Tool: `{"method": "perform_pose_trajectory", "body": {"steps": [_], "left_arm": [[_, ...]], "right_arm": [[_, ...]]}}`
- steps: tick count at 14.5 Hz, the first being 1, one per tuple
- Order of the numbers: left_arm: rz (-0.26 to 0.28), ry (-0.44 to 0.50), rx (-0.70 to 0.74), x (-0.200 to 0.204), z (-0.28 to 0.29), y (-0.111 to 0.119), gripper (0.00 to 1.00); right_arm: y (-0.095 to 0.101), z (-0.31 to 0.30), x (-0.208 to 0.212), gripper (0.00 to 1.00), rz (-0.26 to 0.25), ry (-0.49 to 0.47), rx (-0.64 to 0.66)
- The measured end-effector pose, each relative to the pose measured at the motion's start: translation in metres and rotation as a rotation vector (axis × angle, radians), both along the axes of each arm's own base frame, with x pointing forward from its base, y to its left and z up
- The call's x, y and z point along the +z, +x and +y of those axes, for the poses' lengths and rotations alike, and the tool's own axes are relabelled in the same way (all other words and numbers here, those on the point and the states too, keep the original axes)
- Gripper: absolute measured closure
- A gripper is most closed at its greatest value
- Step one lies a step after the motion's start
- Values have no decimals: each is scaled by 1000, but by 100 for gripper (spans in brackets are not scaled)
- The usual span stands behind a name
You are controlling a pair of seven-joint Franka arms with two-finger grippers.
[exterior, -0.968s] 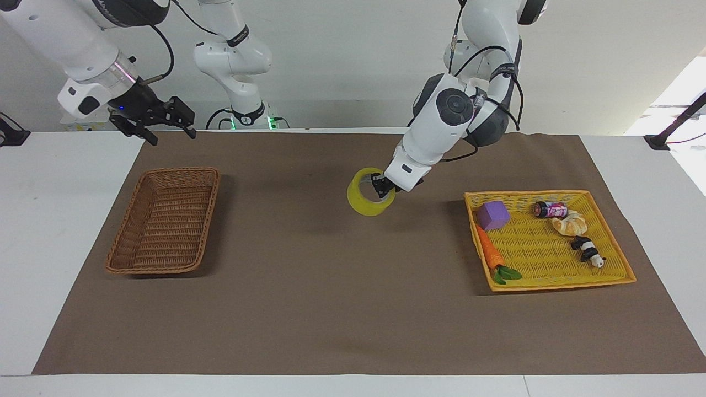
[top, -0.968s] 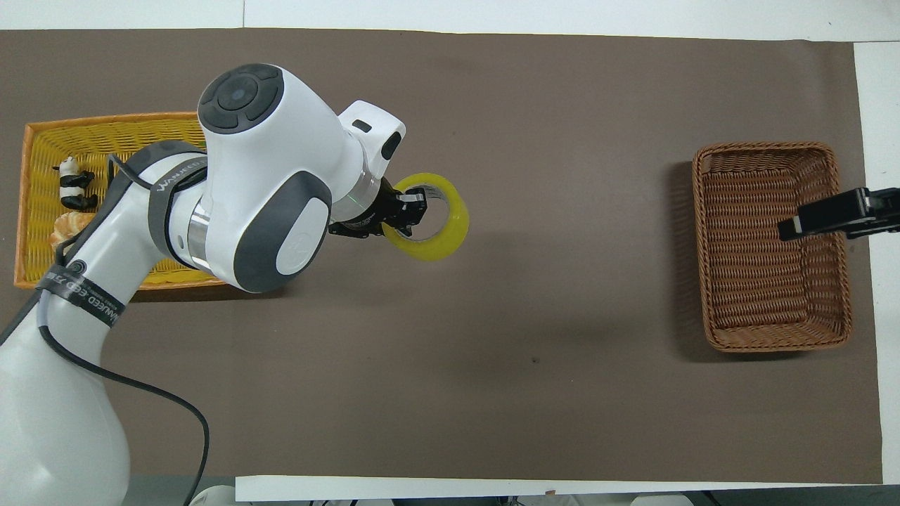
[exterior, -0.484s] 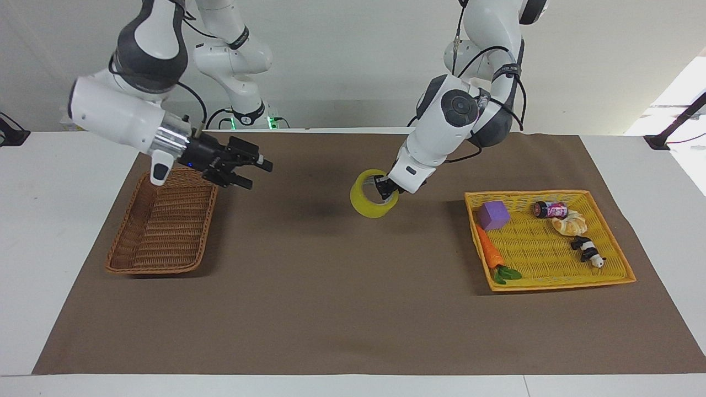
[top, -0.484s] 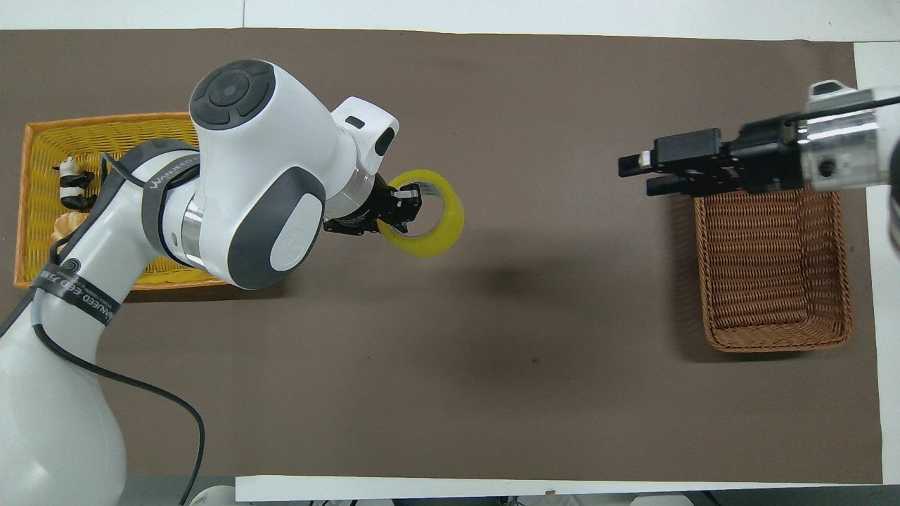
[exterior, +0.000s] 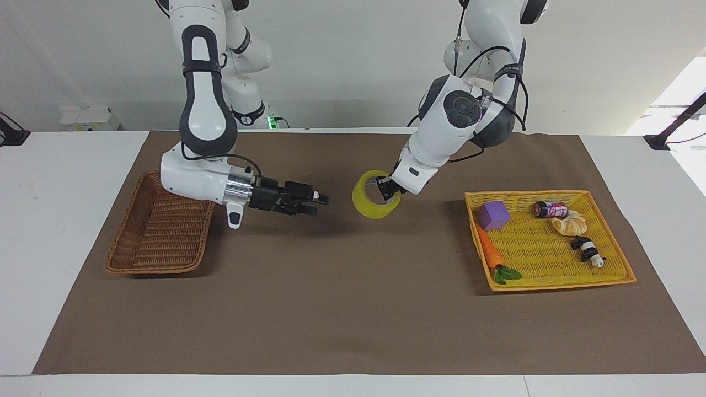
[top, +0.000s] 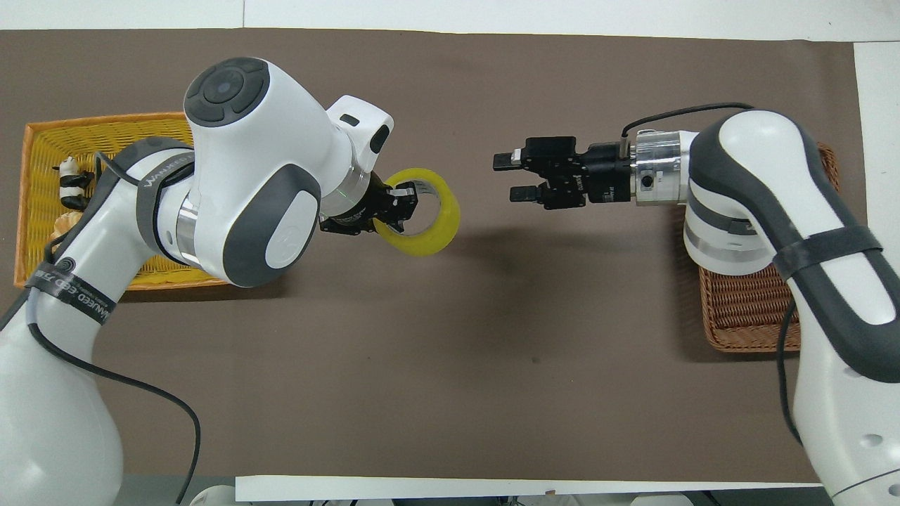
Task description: Move tape to another basket
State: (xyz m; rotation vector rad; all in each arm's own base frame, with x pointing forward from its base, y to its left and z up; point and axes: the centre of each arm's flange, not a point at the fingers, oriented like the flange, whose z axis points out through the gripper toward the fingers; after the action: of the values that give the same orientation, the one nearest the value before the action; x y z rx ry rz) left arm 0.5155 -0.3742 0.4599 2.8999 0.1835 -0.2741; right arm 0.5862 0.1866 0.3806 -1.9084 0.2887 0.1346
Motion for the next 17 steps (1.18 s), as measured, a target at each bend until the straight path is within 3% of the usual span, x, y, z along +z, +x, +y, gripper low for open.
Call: {"method": "perform_pose_trajectory", "body": {"steps": [6, 17], "left_arm": [[5, 3, 2, 0, 0, -1, 78], [8, 5, 5, 0, 1, -1, 78]], "right_arm": [[-14, 33, -7, 0, 35, 55, -16], [-30, 63, -13, 0, 54, 46, 0]]}}
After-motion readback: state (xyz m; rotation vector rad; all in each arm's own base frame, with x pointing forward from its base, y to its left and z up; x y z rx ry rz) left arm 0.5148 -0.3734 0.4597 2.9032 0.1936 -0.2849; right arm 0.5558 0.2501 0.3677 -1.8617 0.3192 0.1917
